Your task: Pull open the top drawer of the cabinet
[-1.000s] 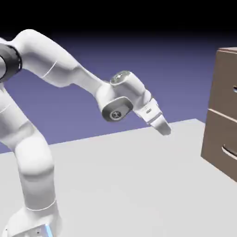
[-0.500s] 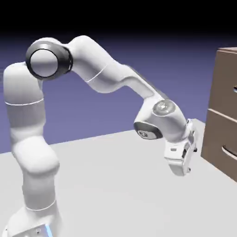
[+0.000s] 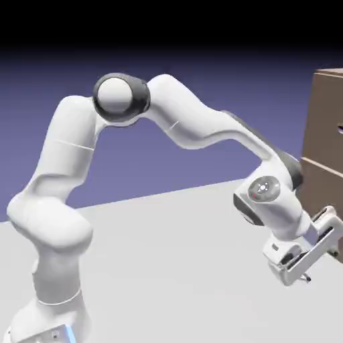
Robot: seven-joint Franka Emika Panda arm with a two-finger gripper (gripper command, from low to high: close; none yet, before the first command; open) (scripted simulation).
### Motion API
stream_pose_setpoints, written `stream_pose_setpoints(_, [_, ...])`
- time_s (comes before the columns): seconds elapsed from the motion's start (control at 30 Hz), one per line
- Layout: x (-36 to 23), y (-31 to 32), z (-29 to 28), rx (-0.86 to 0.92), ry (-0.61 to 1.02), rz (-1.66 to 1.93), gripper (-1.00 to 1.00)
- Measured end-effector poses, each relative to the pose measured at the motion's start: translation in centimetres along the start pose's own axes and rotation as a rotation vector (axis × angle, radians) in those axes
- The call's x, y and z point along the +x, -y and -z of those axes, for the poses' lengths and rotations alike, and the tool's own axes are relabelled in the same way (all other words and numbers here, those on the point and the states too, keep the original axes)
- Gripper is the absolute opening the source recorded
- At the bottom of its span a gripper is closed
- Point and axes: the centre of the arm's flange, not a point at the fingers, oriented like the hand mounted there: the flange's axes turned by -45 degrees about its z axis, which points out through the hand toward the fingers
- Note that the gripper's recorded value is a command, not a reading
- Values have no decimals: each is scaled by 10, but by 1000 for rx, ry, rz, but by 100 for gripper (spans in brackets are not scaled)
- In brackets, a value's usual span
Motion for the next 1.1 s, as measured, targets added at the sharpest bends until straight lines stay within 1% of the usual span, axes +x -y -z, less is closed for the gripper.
stream_pose_setpoints(0.23, [6, 44, -4, 174, -86, -110, 0])
stream_pose_setpoints(0.43, [-17, 98, 2, 370, -103, -137, 0])
stream_pose_setpoints(0.57, [-51, 138, 8, 512, -75, -123, 0])
stream_pose_setpoints(0.67, [-87, 167, 14, 618, -30, -98, 0])
stream_pose_setpoints(0.93, [-223, 225, 31, 858, 178, 14, 0])
stream_pose_setpoints(1.1, [-228, 243, 17, 858, 177, 15, 0])
